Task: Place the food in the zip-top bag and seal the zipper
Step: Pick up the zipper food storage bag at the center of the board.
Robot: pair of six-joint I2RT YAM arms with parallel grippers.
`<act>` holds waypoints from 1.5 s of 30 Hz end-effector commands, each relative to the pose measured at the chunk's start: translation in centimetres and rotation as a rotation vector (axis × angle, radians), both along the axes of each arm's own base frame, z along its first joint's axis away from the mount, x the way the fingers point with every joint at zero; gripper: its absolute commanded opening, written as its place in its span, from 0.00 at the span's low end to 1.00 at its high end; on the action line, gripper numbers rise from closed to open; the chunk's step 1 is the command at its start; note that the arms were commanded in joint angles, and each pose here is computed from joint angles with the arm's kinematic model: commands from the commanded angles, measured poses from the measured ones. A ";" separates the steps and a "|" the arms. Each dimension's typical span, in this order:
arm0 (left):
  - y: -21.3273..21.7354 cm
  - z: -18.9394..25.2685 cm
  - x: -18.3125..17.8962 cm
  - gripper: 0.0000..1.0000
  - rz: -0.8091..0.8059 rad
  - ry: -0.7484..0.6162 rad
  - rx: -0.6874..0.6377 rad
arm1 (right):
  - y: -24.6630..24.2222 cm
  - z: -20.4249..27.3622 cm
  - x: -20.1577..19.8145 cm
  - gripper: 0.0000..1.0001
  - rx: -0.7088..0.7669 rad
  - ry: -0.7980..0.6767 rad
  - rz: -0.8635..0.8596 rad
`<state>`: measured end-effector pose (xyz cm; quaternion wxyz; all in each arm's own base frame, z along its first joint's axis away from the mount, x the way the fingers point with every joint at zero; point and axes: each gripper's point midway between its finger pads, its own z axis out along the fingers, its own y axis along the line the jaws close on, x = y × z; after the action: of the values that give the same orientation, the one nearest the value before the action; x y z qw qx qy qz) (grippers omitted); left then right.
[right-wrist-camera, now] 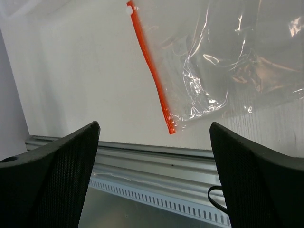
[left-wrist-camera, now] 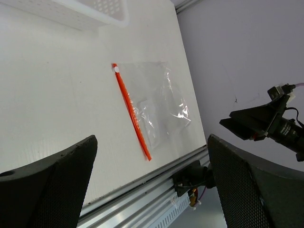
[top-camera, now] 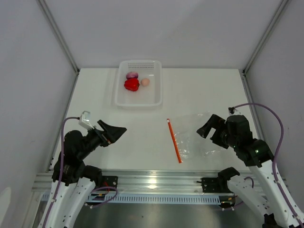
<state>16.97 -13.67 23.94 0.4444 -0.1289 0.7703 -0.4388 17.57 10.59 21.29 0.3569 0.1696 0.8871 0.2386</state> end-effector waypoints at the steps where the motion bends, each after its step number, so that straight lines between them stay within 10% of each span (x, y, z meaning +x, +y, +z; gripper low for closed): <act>1: 0.0 1.5 -0.3 1.00 -0.019 -0.038 0.019 | 1.8 -0.4 0.7 0.99 -0.009 0.037 0.109; 24: -1.2 2.8 -1.0 0.95 -0.106 -0.110 -0.014 | 12.0 -11.9 12.2 0.75 -0.699 0.199 0.266; 33: -1.6 2.9 -1.3 0.95 -0.132 -0.119 -0.028 | 13.1 -14.3 13.3 0.45 -0.723 0.240 0.319; 45: -1.8 2.9 -1.4 0.95 -0.147 -0.122 -0.041 | 14.4 -17.0 12.8 0.39 -0.730 0.266 0.380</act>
<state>15.74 -15.15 26.13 0.4485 -0.0670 0.7509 -0.4801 29.59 23.55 3.78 0.2083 -0.0979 0.9707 -0.0694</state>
